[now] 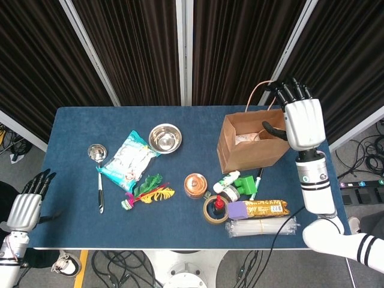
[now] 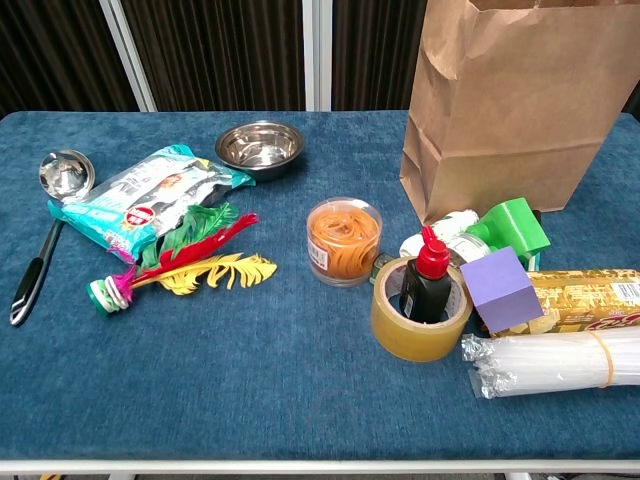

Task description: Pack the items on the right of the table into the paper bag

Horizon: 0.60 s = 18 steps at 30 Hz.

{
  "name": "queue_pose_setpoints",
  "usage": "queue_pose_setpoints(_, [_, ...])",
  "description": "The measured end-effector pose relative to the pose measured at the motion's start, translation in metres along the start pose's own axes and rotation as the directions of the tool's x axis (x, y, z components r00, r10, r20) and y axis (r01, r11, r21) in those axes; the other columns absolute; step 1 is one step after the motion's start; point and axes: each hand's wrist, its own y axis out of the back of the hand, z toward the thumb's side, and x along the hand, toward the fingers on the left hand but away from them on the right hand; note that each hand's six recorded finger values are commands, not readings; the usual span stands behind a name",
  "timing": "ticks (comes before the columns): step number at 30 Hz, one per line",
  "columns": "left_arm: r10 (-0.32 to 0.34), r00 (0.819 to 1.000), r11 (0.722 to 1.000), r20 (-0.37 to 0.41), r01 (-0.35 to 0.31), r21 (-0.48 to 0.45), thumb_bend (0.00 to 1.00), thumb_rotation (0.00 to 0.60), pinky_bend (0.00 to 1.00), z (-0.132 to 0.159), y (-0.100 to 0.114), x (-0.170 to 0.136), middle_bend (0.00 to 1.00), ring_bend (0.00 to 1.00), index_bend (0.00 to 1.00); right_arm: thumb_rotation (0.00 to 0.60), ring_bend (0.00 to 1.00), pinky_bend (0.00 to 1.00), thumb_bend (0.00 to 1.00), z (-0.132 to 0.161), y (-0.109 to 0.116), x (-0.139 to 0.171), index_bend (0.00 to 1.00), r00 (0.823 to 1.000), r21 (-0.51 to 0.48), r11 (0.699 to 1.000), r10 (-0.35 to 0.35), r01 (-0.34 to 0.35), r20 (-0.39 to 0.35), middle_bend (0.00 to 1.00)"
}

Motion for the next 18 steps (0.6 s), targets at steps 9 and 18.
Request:
queue_pose_setpoints(9, [-0.002,1.000,1.000,0.002,0.002,0.002,0.17,0.600,0.16,0.003,-0.001,-0.001,0.12,0.02,0.07,0.600,0.15,0.24,0.00,0.046,0.011,0.041,0.27,0.988,-0.056,0.997,0.047,-0.056,-0.149,0.27])
queue_pose_setpoints(18, [-0.006,1.000,1.000,0.003,0.006,0.001,0.17,0.600,0.16,0.005,-0.003,0.000,0.12,0.02,0.07,0.600,0.17,0.26,0.00,0.022,-0.043,0.153,0.27,0.887,0.048,0.893,0.449,-0.447,-0.107,0.27])
